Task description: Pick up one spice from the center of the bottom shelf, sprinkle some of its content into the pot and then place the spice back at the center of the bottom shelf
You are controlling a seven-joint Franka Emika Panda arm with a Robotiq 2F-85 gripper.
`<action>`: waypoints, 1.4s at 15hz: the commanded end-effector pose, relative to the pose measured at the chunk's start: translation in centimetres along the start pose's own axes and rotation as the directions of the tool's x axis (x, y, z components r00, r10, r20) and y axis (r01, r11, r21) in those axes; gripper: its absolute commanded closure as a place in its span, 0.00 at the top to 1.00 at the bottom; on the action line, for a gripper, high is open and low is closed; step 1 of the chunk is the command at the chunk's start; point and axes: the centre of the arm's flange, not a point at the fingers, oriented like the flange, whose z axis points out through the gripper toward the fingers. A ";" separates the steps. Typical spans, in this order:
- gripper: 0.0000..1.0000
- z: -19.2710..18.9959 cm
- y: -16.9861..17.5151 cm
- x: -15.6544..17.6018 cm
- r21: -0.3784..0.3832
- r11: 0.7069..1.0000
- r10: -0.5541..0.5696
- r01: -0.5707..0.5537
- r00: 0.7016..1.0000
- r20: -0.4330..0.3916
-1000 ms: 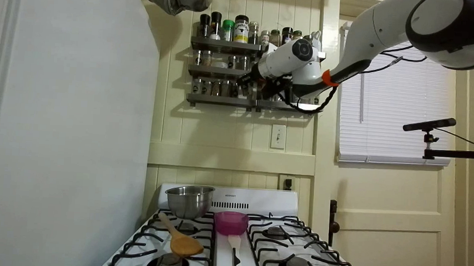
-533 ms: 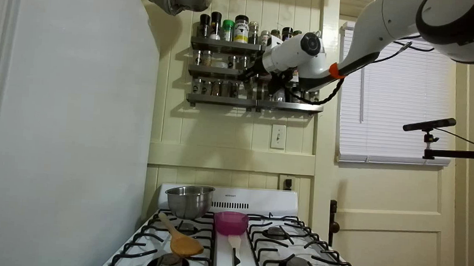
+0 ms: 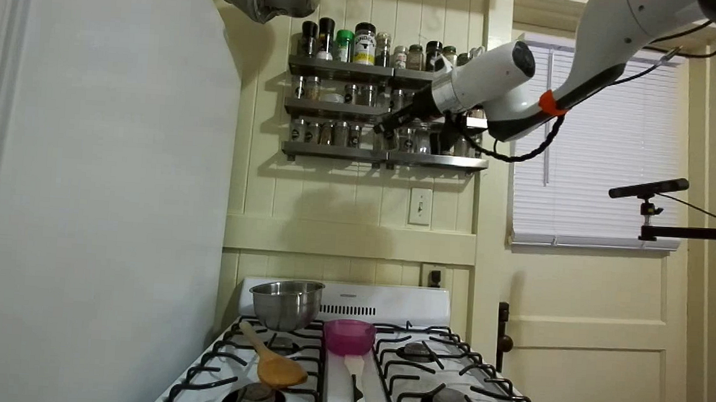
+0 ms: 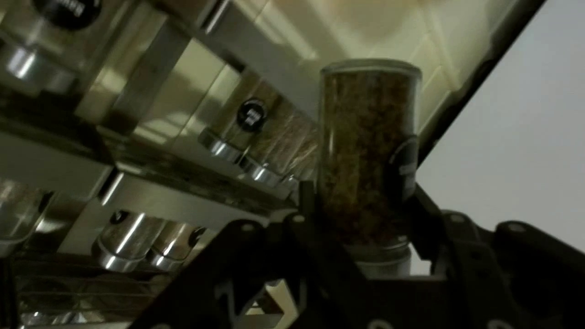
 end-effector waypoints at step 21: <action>0.24 -2.6 -11.7 0.9 0.278 0.896 -0.402 0.347 0.898 0.177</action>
